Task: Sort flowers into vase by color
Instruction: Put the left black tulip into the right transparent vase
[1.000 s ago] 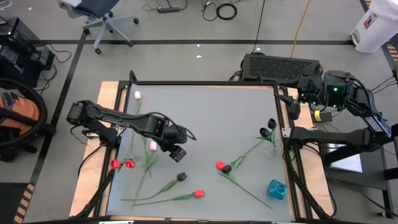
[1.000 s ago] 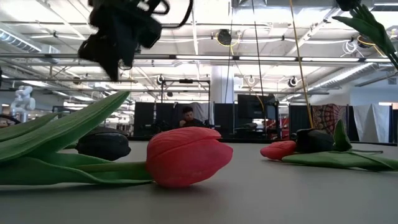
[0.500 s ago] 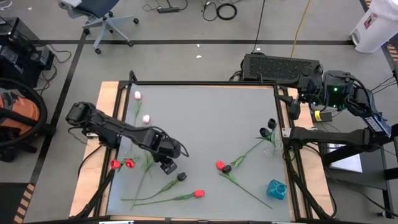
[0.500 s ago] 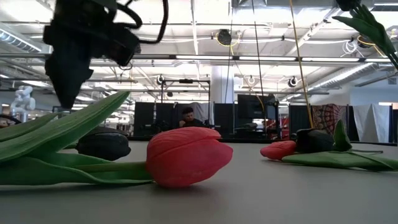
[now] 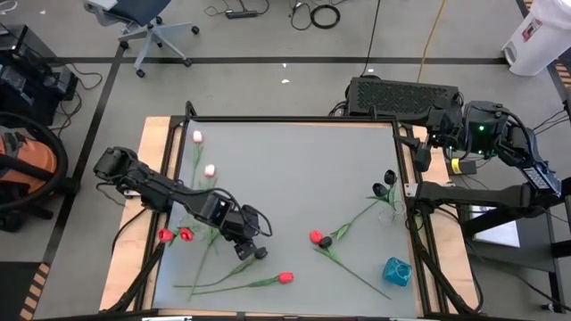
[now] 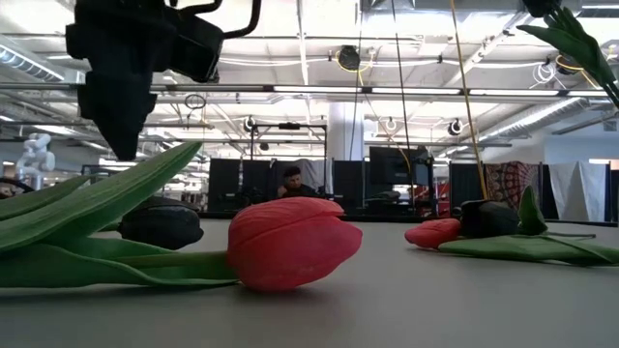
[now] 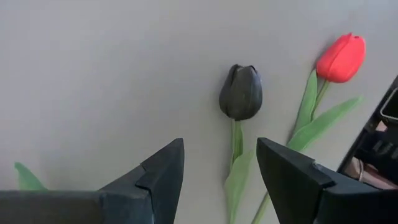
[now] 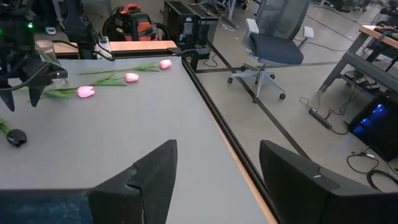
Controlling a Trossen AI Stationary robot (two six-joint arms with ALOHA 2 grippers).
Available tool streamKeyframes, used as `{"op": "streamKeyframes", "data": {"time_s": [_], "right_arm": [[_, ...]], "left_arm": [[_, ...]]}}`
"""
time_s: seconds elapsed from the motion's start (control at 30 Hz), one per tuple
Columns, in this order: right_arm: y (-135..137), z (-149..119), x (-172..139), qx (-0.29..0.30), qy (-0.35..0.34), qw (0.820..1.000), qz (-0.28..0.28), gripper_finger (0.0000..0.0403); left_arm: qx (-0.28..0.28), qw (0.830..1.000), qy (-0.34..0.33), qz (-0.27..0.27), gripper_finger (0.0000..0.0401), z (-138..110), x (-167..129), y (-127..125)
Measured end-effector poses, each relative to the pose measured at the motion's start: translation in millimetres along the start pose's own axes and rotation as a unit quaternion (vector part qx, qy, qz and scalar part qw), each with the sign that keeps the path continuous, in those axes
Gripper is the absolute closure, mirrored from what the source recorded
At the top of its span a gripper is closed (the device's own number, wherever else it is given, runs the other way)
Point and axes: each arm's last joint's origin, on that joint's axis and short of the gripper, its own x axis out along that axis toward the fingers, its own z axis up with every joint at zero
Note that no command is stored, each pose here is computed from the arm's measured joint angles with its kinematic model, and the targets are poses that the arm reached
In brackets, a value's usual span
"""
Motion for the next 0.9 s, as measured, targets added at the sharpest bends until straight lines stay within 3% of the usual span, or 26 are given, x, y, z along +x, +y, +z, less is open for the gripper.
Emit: {"op": "streamKeyframes", "data": {"time_s": [0.13, 0.4, 0.9], "right_arm": [[0.0, 0.0, 0.0, 0.000, 0.000, 1.000, 0.000, 0.0183], [0.0, 0.0, 0.0, 0.000, 0.000, 1.000, 0.000, 0.0183], [0.0, 0.0, 0.1, 0.000, 0.000, 1.000, 0.000, 0.0183]], "left_arm": [[-0.001, 1.000, 0.006, 0.011, 0.0193, 3.0, 15.0, 0.0], [-0.008, 0.998, 0.066, -0.018, 0.0193, 9.2, 56.8, -2.1], [-0.036, 0.994, 0.091, -0.046, 0.0193, 3.9, 59.3, -9.2]]}}
